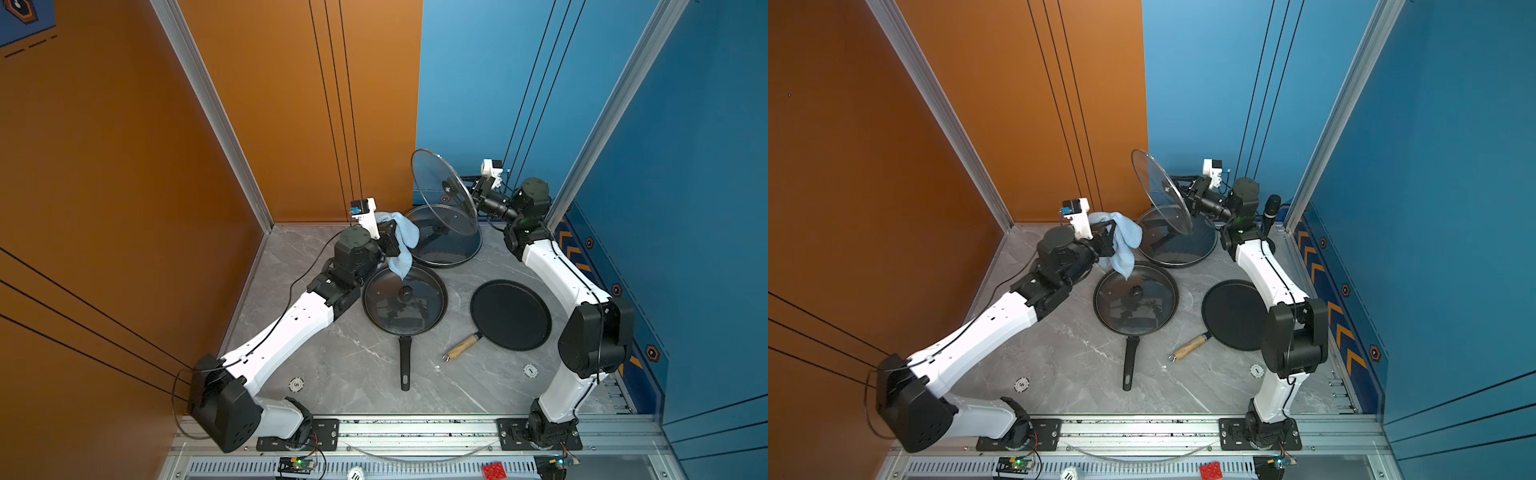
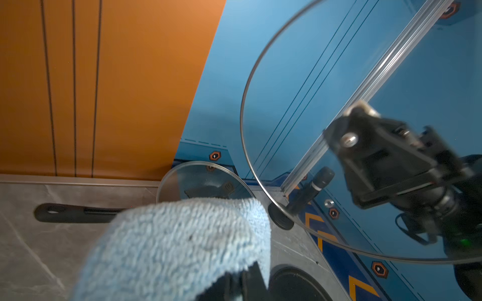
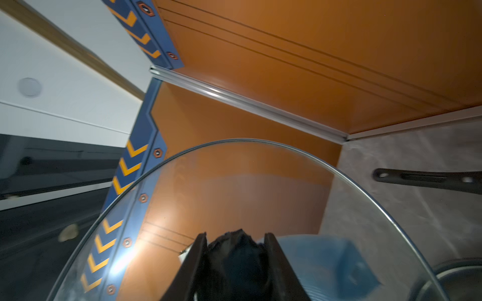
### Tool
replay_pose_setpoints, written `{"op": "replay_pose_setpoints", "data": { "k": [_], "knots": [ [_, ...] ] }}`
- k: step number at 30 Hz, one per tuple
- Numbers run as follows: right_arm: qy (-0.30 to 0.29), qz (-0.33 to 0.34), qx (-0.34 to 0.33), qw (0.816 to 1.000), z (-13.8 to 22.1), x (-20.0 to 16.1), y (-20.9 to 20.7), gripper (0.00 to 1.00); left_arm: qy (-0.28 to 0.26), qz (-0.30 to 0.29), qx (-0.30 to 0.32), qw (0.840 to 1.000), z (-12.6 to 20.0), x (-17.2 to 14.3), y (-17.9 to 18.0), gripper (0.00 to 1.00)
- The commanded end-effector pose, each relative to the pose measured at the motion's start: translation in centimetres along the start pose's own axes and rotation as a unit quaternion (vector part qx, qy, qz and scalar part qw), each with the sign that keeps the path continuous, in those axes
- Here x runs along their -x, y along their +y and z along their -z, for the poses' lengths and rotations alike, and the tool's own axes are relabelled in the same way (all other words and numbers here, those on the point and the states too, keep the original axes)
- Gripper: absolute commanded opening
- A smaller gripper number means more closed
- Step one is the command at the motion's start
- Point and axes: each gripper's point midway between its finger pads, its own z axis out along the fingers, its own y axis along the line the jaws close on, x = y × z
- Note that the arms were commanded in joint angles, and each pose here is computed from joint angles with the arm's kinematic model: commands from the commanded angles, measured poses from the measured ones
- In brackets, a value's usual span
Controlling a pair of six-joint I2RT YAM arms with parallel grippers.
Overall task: Wipe the pot lid with a cloth
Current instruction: Wipe the pot lid.
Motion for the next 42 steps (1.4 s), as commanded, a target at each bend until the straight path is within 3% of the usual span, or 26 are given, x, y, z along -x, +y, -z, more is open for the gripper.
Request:
{"op": "replay_pose_setpoints", "data": {
  "k": [1,3,5,7,9,14,19,25,31,38,42],
  "knots": [
    [0.002,0.201,-0.176,0.964,3.3,-1.6,0.1,0.01,-0.031,-0.049,0.049,0.997,2.8,4.1,1.2,0.00],
    [-0.018,0.273,-0.250,0.929,4.4,-1.2,-1.1,0.01,-0.025,-0.064,0.073,0.995,4.1,4.9,2.0,0.00],
    [-0.053,0.353,-0.314,0.880,5.5,-0.8,-1.8,0.00,-0.011,-0.074,0.088,0.993,5.1,5.4,2.5,0.00],
    [-0.079,0.439,-0.359,0.820,5.6,-1.2,-2.0,0.00,0.012,-0.085,0.099,0.991,5.9,5.4,2.7,0.00],
    [-0.090,0.499,-0.359,0.784,4.9,-2.1,-1.5,0.00,0.027,-0.087,0.101,0.991,6.2,5.4,2.6,0.00],
    [-0.085,0.587,-0.335,0.732,2.7,-4.2,-1.3,0.00,0.074,-0.082,0.080,0.991,5.3,4.8,1.6,0.00],
    [-0.042,0.661,-0.304,0.685,0.6,-7.6,-1.3,0.00,0.121,-0.047,0.039,0.991,1.7,2.5,0.2,0.00],
    [-0.019,0.702,-0.274,0.657,0.1,-10.4,-1.2,0.00,0.140,-0.031,-0.007,0.990,-3.5,1.8,-2.0,0.00],
    [0.015,0.716,-0.274,0.642,0.6,-12.2,-1.8,0.00,0.159,-0.011,-0.088,0.983,-6.7,1.7,-5.9,0.00],
    [0.020,0.736,-0.260,0.624,1.0,-14.0,-0.8,0.00,0.270,0.031,-0.189,0.944,-7.4,-4.5,-9.2,0.00],
    [0.016,0.741,-0.275,0.613,1.1,-13.5,-1.2,0.00,0.321,0.055,-0.198,0.924,-7.4,-8.1,-8.6,0.00]
  ]
}}
